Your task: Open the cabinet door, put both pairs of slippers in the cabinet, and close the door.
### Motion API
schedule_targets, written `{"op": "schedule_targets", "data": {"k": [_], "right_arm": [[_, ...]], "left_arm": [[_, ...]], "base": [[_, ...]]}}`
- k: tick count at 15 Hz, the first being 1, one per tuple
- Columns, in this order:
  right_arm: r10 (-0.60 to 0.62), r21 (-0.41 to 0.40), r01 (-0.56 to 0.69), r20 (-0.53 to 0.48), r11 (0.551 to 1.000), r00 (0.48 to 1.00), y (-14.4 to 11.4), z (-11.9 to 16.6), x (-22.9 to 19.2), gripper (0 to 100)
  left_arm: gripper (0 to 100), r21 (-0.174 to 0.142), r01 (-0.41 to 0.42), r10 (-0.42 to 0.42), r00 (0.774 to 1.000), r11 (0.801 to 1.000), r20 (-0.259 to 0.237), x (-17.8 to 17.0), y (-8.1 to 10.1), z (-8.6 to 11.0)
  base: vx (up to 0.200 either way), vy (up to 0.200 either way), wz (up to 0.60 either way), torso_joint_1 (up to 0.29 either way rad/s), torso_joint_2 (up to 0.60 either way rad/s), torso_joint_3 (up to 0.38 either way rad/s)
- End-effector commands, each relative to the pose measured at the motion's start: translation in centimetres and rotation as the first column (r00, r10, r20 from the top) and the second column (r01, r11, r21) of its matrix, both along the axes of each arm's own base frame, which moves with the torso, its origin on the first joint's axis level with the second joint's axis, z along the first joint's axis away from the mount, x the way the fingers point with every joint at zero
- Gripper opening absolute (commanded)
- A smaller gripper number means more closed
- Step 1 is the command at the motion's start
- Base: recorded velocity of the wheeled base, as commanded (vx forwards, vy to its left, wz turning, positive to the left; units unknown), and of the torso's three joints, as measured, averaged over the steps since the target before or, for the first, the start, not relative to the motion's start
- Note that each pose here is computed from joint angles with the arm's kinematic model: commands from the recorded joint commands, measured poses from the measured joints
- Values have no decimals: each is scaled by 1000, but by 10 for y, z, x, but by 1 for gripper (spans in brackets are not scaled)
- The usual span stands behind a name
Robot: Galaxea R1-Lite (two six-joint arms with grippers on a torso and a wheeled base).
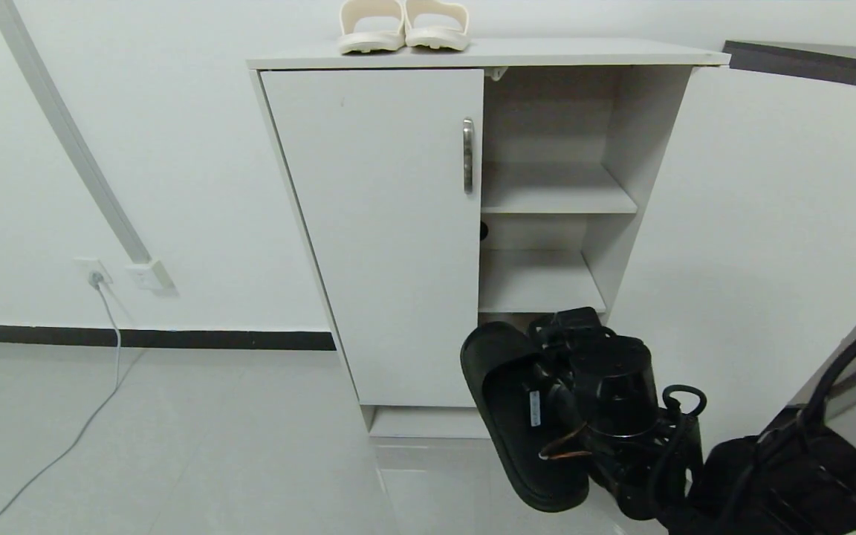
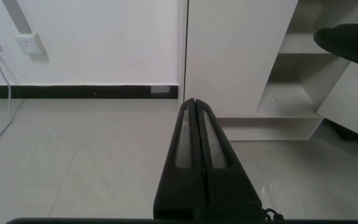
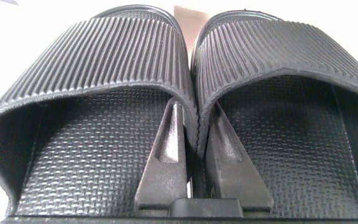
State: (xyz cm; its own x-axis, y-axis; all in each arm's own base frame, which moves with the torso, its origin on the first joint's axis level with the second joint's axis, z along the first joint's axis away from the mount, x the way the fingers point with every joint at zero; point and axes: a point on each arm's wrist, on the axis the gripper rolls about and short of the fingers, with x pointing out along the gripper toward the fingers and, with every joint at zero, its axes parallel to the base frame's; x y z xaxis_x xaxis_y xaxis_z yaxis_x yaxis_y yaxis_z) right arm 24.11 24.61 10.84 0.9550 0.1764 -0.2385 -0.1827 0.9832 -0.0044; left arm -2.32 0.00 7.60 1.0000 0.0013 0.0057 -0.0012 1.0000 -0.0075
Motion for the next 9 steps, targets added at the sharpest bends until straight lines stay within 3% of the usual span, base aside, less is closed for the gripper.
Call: {"op": "schedule_targets", "data": {"k": [1, 4, 9], "right_arm": [[-66, -23, 66, -1, 998, 998, 18, -18, 15, 0], [-90, -26, 90, 10, 996, 996, 21, -18, 14, 0], [-102, -29, 102, 11, 994, 995, 21, -19, 15, 0]], "left_arm": [[0, 0, -2, 2, 1000, 1000, -3, 0, 0, 0], [0, 1, -2, 2, 1000, 1000, -3, 0, 0, 0], [0, 3, 0, 0, 1000, 1000, -3, 0, 0, 0]], "base": [[0, 0, 0, 0, 0, 0], [0, 0, 0, 0, 0, 0], [0, -200, 0, 1, 1, -2]]}}
